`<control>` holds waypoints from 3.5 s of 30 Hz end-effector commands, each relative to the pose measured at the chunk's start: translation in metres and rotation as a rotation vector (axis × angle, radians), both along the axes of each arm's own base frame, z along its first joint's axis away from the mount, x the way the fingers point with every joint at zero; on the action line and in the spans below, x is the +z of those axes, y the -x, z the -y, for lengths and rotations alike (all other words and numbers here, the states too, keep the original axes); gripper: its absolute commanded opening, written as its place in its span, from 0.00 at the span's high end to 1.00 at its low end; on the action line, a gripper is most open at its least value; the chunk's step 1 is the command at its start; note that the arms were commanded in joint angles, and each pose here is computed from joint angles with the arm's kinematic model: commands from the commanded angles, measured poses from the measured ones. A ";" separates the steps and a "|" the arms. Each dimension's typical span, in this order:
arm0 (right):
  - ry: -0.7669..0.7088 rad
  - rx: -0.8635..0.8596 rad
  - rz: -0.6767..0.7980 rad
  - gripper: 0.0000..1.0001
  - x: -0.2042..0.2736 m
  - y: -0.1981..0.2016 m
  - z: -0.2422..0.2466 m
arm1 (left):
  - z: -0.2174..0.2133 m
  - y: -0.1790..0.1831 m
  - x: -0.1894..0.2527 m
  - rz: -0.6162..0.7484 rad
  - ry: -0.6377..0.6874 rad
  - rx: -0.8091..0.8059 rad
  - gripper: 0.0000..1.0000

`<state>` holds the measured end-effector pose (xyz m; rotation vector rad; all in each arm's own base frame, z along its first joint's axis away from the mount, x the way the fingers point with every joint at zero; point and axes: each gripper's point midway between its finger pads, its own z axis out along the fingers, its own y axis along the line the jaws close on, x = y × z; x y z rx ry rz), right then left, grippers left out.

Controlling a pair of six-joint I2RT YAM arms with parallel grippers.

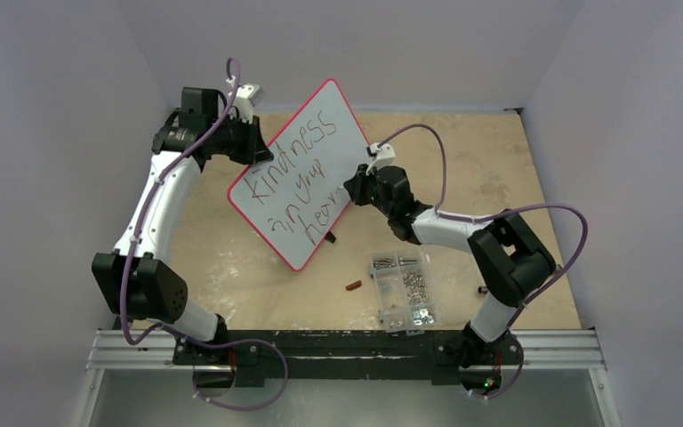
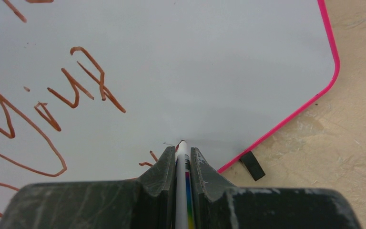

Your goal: Write a sentence on the whiteboard

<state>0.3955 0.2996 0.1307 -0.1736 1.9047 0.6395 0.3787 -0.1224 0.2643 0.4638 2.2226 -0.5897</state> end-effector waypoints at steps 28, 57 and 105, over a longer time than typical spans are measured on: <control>-0.130 0.028 0.073 1.00 0.045 -0.019 -0.007 | -0.019 -0.002 0.003 0.063 -0.110 0.033 1.00; -0.036 -0.019 -0.024 1.00 -0.015 -0.011 0.009 | -0.019 -0.001 0.004 0.065 -0.106 0.033 1.00; -0.166 -0.168 0.003 1.00 0.036 0.062 0.081 | -0.073 -0.020 -0.108 -0.083 -0.380 0.067 0.79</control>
